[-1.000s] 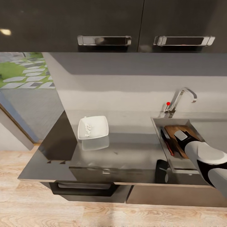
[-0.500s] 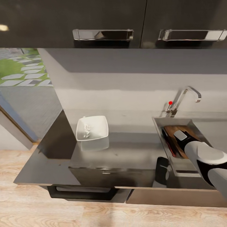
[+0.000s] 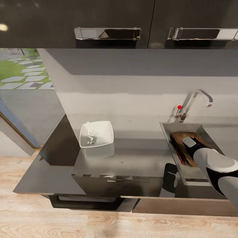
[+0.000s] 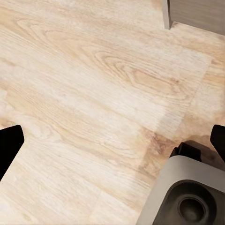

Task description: In the kitchen, take the Vidalia onion out of the sink, dice it on the chopping board with the paring knife, put the diced onion into the bowl on the countertop, then place both the paring knife and the chopping board into the sink.

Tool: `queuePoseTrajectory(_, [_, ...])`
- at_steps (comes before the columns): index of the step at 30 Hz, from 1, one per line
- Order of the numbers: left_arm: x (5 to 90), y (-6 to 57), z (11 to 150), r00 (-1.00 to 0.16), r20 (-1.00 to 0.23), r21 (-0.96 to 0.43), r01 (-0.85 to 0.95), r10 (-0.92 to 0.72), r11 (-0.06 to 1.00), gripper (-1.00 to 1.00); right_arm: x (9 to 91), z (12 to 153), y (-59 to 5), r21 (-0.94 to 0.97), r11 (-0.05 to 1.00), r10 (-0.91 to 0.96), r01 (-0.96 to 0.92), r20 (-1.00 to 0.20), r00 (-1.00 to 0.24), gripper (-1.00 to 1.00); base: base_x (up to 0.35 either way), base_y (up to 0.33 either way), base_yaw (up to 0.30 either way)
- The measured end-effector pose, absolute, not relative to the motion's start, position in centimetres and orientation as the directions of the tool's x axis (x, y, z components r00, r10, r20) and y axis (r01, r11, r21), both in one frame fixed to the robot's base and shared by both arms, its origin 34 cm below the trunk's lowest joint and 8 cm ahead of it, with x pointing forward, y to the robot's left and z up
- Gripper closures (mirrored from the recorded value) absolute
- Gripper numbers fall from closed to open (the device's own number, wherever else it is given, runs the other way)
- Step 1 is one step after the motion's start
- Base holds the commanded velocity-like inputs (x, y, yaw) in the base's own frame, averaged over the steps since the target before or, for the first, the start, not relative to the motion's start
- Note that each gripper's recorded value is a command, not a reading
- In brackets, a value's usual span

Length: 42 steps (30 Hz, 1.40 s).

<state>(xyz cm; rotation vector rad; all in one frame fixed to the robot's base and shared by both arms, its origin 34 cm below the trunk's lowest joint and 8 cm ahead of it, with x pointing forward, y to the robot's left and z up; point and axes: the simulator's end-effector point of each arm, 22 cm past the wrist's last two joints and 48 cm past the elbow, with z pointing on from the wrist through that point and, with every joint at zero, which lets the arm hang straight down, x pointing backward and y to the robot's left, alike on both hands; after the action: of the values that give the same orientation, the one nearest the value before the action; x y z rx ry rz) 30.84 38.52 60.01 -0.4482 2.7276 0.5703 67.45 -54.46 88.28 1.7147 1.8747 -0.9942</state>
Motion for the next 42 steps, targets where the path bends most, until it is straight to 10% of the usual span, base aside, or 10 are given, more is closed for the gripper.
queuePoseTrajectory(25, [30.8, 38.5, 60.0, -0.900, -0.366, 0.331, -0.363, -0.236, 0.871, -1.00, 65.6, 92.8, -59.6, -0.287, -0.086, 0.614, 0.954, -0.769, -0.176, -1.00, 0.000, 0.000, 0.000])
queuePoseTrajectory(42, [30.9, 38.4, 60.0, -0.900, -0.367, 0.328, -0.362, -0.236, 0.872, -1.00, 78.9, 99.4, -61.4, -0.187, 0.419, 0.384, 0.888, -0.850, -0.360, -1.00, -0.001, 0.000, 0.000])
